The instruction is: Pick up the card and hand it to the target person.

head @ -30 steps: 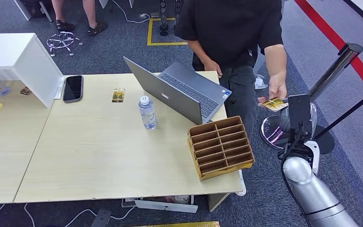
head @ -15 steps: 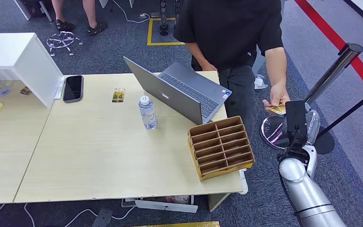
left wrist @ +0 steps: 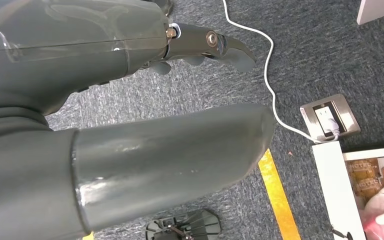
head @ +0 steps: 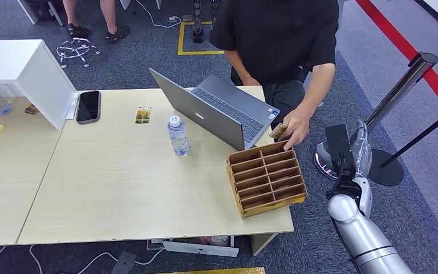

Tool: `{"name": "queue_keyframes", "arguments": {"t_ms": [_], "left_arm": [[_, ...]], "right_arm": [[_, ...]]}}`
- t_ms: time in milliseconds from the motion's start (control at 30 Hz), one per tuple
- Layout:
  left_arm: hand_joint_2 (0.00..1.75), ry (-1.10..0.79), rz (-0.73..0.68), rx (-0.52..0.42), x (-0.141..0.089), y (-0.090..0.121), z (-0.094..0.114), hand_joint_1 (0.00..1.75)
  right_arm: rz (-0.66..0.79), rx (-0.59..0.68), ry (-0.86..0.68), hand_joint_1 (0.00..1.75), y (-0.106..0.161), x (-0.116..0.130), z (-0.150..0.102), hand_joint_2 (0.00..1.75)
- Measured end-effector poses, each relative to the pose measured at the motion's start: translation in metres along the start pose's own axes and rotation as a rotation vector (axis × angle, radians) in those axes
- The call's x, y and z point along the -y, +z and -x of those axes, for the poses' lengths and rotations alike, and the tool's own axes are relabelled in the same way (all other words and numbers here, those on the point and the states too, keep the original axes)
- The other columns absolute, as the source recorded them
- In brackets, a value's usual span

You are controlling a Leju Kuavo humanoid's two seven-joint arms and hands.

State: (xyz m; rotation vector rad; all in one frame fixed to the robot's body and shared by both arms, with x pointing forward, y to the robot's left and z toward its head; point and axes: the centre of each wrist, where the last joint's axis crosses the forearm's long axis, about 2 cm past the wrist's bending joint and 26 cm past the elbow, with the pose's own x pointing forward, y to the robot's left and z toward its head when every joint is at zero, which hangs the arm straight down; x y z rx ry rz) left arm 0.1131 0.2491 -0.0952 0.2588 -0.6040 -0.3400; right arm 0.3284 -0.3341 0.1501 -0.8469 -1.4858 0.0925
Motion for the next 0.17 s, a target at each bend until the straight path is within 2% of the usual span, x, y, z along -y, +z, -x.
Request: {"name": "queue_keyframes", "arguments": {"t_ms": [167], "left_arm": [[0.00, 0.000, 0.000, 0.000, 0.0001, 0.0001, 0.0002, 0.00]], "right_arm": [[0.003, 0.006, 0.007, 0.00, 0.0010, -0.0003, 0.0006, 1.75]]}}
